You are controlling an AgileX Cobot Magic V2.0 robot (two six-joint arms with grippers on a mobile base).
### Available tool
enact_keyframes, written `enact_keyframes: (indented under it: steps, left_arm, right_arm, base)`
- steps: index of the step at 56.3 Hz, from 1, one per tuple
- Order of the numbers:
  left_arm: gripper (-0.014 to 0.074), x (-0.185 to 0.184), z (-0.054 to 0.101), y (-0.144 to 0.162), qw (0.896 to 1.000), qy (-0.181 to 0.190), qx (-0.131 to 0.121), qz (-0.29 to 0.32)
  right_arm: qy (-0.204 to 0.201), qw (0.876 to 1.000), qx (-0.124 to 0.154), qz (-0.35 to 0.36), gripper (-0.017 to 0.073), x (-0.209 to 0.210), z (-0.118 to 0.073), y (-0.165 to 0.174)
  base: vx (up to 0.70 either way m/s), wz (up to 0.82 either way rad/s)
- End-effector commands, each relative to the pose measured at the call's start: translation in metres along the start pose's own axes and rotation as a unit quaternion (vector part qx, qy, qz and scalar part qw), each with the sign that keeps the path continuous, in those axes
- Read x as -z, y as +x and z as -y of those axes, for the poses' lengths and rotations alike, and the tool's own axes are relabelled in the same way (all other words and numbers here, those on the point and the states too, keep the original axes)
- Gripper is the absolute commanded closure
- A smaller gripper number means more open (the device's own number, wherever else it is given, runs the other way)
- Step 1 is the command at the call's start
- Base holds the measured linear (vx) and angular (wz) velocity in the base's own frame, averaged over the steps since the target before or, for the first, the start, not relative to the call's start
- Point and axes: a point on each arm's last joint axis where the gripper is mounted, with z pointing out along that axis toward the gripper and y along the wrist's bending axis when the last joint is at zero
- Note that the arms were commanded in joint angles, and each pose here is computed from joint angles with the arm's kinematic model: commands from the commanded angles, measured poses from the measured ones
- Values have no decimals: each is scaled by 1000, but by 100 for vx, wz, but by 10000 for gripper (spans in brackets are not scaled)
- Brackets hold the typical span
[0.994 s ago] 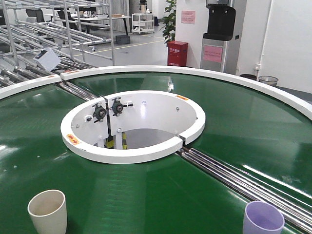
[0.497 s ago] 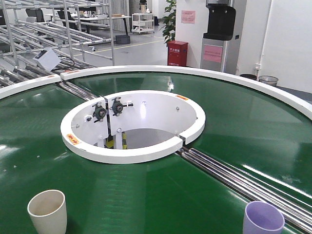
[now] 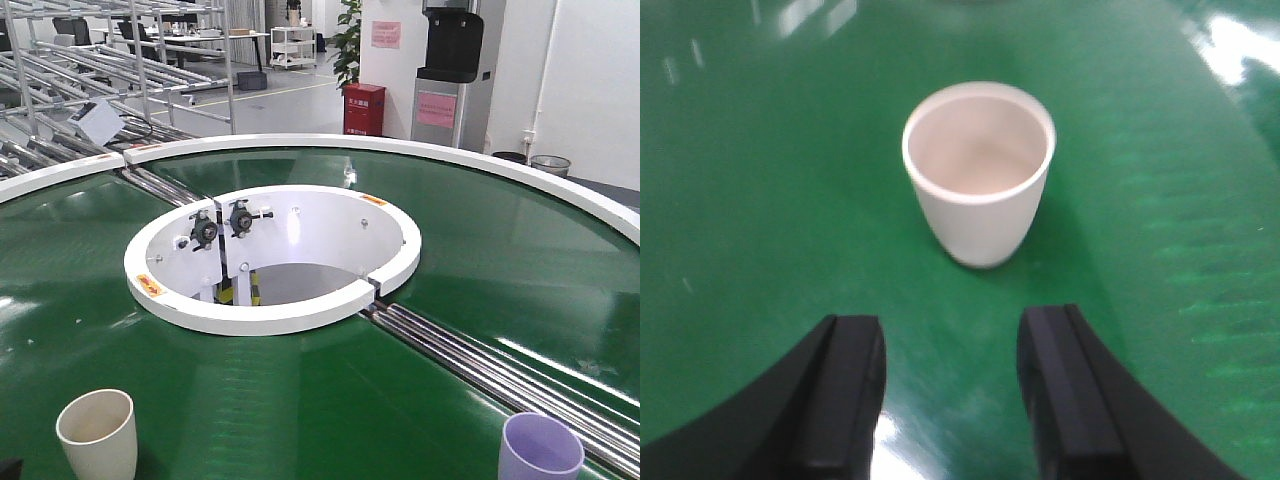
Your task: Grab cup from conveyor and place in blue bin
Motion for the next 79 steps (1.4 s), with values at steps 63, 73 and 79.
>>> enact_keyframes:
  steps: [63, 73, 79]
  left_arm:
    - [145, -164, -10, -87, 986, -30, 9, -163]
    - [162, -166, -9, -89, 988, -28, 9, -150]
    - [203, -166, -9, -89, 989, -28, 9, -147]
  right_arm:
    - [3, 999, -1, 45, 44, 4, 2, -16]
    - [2, 999, -10, -40, 44, -6, 1, -3]
    - [-2, 995, -8, -99, 44, -18, 1, -1]
  base:
    - [0, 0]
    - [0, 0]
    - [0, 0]
